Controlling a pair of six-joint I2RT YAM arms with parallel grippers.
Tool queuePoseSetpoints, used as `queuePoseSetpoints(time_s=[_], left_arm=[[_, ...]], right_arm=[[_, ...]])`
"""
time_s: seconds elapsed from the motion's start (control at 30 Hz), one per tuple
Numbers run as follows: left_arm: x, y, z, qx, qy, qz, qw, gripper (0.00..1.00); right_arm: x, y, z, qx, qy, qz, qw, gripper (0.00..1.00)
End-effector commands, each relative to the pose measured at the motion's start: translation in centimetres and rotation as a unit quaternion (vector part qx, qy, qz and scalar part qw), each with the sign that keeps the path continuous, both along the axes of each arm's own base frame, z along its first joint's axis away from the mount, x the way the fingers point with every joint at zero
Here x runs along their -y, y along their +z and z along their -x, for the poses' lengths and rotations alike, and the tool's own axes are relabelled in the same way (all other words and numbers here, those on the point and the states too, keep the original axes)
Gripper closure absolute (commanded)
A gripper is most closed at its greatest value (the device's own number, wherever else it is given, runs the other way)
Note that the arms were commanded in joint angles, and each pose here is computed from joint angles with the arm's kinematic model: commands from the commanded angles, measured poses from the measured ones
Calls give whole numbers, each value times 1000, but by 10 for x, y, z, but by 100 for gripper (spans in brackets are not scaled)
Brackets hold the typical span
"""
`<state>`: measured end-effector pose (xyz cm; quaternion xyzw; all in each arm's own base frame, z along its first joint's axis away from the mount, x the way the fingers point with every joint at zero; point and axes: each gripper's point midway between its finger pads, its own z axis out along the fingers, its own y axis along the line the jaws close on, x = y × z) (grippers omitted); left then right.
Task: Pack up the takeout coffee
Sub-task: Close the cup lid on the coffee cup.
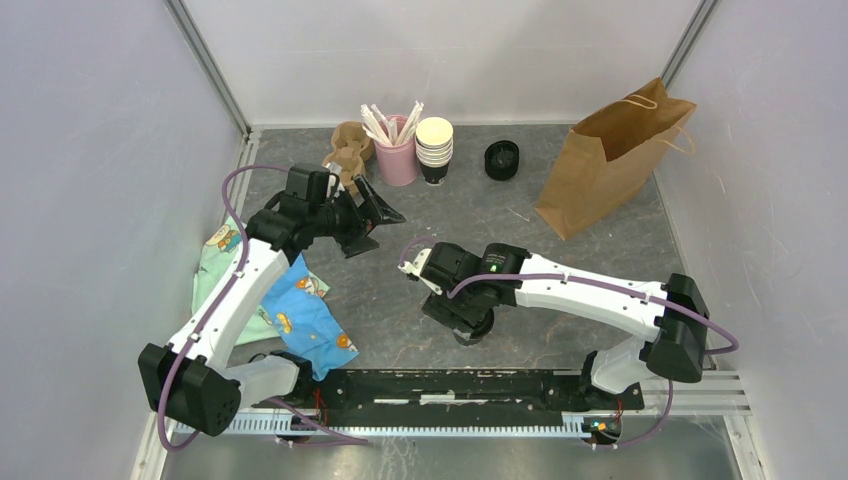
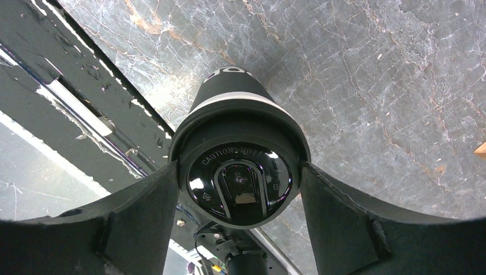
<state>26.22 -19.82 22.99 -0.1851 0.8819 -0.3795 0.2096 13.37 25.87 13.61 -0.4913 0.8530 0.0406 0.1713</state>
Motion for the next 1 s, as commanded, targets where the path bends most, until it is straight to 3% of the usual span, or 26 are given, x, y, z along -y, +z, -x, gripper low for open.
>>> queuePoseSetpoints(time_s=[0.0, 0.17, 0.33, 0.43, 0.53, 0.67, 0.83, 0.97], left_arm=[[3, 5, -1, 21, -16, 5, 1000, 3], [6, 1, 3, 19, -29, 11, 999, 2], [24, -5, 13, 17, -72, 13, 997, 5], [52, -13, 30, 13, -128, 16, 992, 12], [85, -17, 51, 5, -187, 63, 980, 21], [106, -28, 72, -10, -229, 108, 967, 34], [115, -47, 97, -39, -272, 99, 956, 48], [112, -62, 116, -60, -289, 85, 952, 54]], right_arm=[[-4, 10, -5, 18, -4, -14, 1000, 18], [-11, 39, -8, 33, -15, -50, 998, 7], [-1, 63, -17, 38, -49, -84, 995, 4], [19, 59, -33, 4, -89, -137, 987, 9], [29, 63, -40, -36, -100, -222, 969, 14], [54, 55, -52, -51, -134, -273, 951, 29], [59, 42, -42, -118, -138, -387, 904, 39], [63, 25, -30, -153, -155, -432, 875, 43]])
